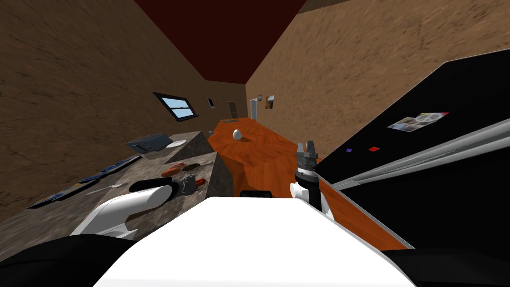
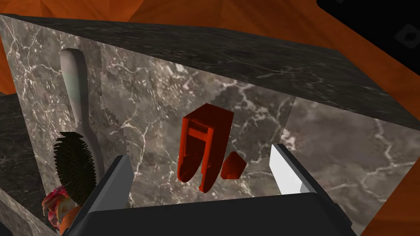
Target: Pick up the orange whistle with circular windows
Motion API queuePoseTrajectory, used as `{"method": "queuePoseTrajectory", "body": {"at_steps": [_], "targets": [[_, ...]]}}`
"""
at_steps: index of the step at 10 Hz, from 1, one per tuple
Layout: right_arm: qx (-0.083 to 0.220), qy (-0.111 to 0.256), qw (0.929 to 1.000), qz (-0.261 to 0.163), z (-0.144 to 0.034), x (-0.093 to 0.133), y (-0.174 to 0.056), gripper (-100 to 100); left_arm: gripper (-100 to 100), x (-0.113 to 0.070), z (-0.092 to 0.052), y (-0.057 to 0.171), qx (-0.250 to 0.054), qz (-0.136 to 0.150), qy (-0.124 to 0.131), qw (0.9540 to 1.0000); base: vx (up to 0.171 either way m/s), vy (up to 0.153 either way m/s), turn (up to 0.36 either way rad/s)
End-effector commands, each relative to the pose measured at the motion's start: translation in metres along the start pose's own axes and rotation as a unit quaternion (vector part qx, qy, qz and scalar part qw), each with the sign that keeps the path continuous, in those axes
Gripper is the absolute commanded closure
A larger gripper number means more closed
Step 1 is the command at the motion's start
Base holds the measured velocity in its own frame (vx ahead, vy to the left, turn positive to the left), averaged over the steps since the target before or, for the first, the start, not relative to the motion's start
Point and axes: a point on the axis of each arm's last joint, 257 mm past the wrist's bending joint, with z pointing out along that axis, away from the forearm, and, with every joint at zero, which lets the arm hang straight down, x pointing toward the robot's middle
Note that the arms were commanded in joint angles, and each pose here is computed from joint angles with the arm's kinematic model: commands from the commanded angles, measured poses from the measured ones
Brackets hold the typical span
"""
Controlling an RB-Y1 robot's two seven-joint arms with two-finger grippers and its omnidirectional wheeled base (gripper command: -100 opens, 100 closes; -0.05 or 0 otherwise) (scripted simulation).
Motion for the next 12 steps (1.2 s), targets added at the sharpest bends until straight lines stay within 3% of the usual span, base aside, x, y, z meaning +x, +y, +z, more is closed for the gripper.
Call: {"method": "queuePoseTrajectory", "body": {"at_steps": [1, 3, 4, 7, 9, 10, 11, 12], "targets": [[0.000, 0.000, 1.0000, 0.000, 0.000, 0.000, 0.000, 0, -100, -0.001, 0.000, 0.009, -0.019, -0.001, -0.002, 0.9998, 0.041, 0.062, 0.018], [0.000, 0.000, 1.0000, 0.000, 0.000, 0.000, 0.000, 0, -100, 0.000, -0.002, 0.027, -0.061, -0.001, -0.001, 0.9982, 0.071, 0.081, 0.064], [0.000, 0.000, 1.0000, 0.000, 0.000, 0.000, 0.000, 0, -100, -0.001, -0.003, 0.030, -0.065, -0.001, -0.002, 0.9979, 0.056, 0.065, 0.017], [0.000, 0.000, 1.0000, 0.000, 0.000, 0.000, 0.000, 0, -100, -0.001, -0.008, 0.052, -0.117, 0.000, -0.004, 0.9932, 0.054, 0.081, 0.054], [0.000, 0.000, 1.0000, 0.000, 0.000, 0.000, 0.000, 0, -100, -0.002, -0.010, 0.064, -0.140, -0.001, -0.005, 0.9901, 0.062, 0.076, 0.032], [0.000, 0.000, 1.0000, 0.000, 0.000, 0.000, 0.000, 0, -100, -0.001, -0.010, 0.059, -0.132, 0.000, -0.004, 0.9913, 0.026, 0.029, 0.002], [0.000, 0.000, 1.0000, 0.000, 0.000, 0.000, 0.000, 0, 0, -0.002, -0.010, 0.060, -0.134, -0.001, -0.005, 0.9910, 0.005, 0.006, -0.002], [0.000, 0.000, 1.0000, 0.000, 0.000, 0.000, 0.000, 0, -100, -0.004, -0.003, 0.060, -0.133, -0.003, -0.006, 0.9911, 0.000, -0.005, -0.033]]}}
